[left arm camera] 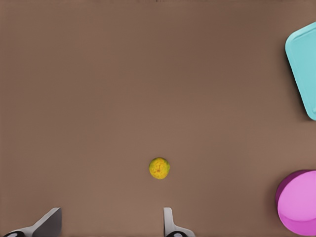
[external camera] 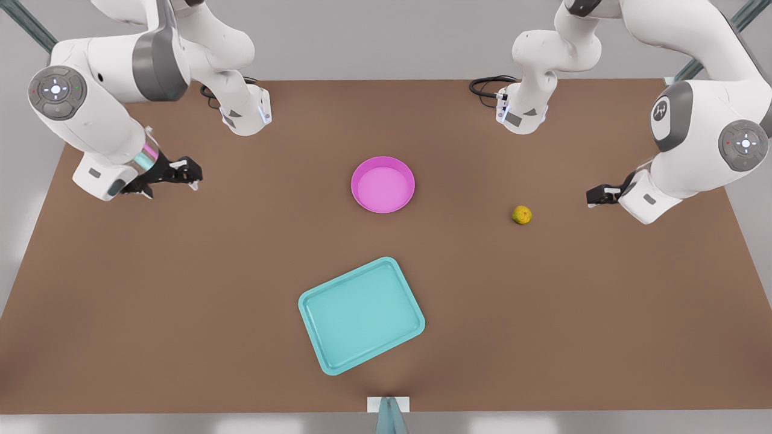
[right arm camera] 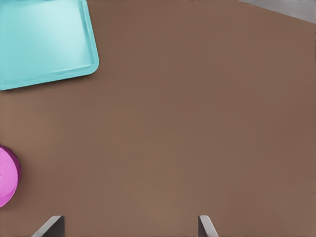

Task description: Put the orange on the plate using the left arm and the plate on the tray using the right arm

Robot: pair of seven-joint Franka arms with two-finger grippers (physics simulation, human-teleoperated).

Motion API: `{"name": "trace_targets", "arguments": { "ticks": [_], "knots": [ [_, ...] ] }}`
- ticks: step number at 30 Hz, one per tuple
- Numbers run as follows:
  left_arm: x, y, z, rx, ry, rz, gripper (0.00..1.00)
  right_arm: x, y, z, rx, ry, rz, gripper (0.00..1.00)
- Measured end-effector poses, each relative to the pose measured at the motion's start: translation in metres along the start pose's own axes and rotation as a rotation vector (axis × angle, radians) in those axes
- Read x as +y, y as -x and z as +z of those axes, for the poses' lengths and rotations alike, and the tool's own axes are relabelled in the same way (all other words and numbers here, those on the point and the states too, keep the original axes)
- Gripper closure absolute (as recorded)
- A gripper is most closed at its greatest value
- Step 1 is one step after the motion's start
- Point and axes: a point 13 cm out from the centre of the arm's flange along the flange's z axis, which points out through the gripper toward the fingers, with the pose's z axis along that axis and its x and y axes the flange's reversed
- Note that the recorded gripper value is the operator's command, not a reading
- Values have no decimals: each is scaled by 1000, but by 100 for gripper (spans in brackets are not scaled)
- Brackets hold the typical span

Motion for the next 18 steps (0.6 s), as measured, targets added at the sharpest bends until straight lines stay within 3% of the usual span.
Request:
{"name": "trace_targets", "arguments": {
  "ticks": [3, 5, 7, 12, 18],
  "knots": [
    [-1, -6, 40, 84, -2, -2, 0, -2, 2, 0, -10, 1, 2, 0],
    [-9, -35, 157, 302, 6, 10, 0, -2, 4, 2, -10, 1, 0, 0],
    [-38, -58, 234, 390, 23, 61, 0, -1, 5, 7, -1, 2, -3, 0],
    [-47, -71, 333, 372, 21, 64, 0, 0, 7, 10, 0, 2, -8, 0],
    [-47, -50, 374, 272, 17, 53, 0, -2, 10, 14, 5, 2, -8, 0]
  ]
}}
